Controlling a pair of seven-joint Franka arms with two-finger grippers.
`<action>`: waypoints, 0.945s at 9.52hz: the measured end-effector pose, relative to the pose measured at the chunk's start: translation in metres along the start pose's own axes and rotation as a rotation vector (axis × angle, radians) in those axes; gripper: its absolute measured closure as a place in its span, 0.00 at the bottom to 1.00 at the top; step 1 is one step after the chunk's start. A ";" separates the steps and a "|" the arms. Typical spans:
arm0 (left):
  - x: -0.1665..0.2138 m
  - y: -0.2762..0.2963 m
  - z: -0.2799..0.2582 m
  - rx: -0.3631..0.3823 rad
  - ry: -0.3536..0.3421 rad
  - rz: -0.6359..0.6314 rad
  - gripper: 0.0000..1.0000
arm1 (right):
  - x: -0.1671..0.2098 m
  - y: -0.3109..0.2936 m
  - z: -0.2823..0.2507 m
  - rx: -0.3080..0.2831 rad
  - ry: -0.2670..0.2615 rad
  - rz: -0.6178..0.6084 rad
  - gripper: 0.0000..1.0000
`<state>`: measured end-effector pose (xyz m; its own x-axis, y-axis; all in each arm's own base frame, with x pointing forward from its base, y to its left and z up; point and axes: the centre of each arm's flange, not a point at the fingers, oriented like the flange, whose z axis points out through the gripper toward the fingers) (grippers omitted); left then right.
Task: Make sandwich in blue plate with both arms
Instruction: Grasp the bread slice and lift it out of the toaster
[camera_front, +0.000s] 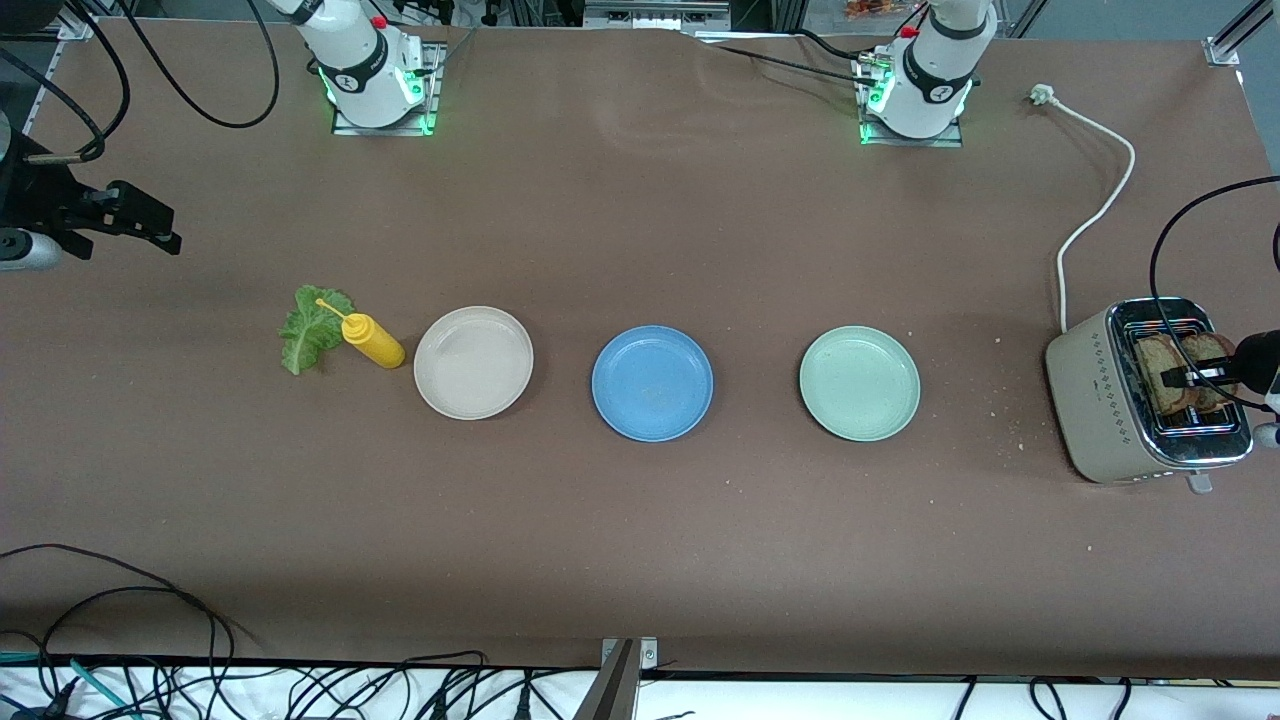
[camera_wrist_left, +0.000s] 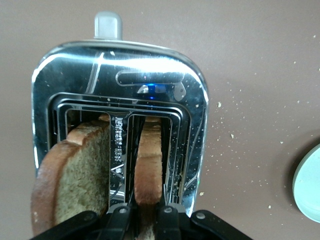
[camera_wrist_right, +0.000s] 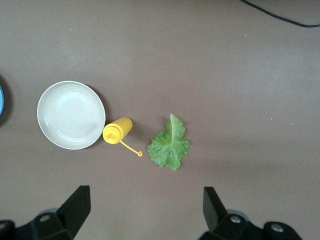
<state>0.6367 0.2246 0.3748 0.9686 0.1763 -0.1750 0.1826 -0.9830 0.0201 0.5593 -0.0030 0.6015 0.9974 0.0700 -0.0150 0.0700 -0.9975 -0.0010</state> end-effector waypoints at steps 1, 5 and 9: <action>0.001 0.002 -0.011 0.001 0.013 0.003 0.86 | 0.000 0.000 0.000 0.000 0.000 0.000 0.00; -0.040 0.011 -0.131 0.008 0.026 0.049 0.90 | 0.000 0.000 0.000 0.000 -0.001 0.000 0.00; -0.073 0.081 -0.179 -0.094 0.011 0.022 0.90 | 0.000 0.000 0.000 0.000 -0.001 -0.001 0.00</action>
<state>0.6105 0.1416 0.5652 0.9742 0.1561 -0.1632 0.1761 -0.9776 0.1157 0.5593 -0.0025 0.6011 0.9974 0.0707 -0.0159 0.0707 -0.9975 -0.0010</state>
